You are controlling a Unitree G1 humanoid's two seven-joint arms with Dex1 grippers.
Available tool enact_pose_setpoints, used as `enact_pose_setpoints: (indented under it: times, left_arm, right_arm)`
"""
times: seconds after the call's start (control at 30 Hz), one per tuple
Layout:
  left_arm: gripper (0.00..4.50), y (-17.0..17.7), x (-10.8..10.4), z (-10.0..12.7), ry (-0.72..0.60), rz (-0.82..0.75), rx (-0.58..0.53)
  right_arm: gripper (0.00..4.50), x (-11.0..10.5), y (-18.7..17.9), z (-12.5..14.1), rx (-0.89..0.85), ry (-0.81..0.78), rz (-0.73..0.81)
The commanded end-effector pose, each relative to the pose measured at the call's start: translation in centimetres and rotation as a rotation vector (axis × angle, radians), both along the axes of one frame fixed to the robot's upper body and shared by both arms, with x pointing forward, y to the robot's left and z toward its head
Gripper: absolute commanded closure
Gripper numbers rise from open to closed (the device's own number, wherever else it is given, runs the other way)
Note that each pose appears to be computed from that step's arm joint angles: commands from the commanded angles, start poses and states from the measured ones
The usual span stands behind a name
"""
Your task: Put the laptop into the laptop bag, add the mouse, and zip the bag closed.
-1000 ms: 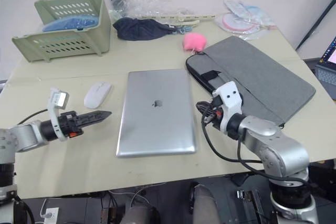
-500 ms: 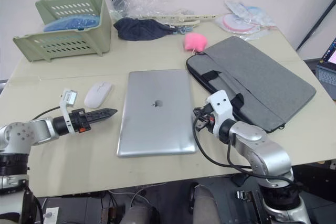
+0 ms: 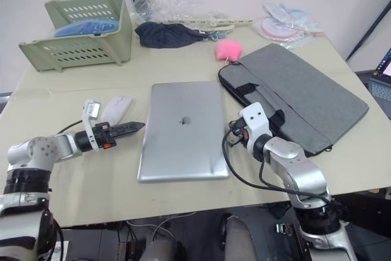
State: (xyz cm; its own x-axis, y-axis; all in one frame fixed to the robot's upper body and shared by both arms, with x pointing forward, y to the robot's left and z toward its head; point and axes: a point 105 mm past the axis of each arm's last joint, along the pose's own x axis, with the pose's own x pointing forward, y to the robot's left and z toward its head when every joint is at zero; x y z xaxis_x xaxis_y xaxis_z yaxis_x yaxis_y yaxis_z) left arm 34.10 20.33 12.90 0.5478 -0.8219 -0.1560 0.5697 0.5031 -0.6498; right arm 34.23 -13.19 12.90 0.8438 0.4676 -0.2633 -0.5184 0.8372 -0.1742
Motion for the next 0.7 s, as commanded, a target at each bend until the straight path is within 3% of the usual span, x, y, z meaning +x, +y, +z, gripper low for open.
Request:
enact_pose_setpoints:
  times: [0.03,0.43,0.7]
  left_arm:
    - [0.0,-0.4,0.2,-1.6,0.049,-0.009,0.036]
    - [0.0,-1.3,0.8,-1.9,0.061,-0.049,0.03]
    - [0.0,-1.3,0.5,-2.7,0.118,-0.061,0.054]
  right_arm:
    - [4.35,0.8,0.0,0.9,-0.042,-0.064,-0.006]
    - [4.35,2.6,1.8,0.2,-0.096,-0.082,0.077]
    - [4.35,2.4,4.1,-0.3,-0.102,-0.084,0.177]
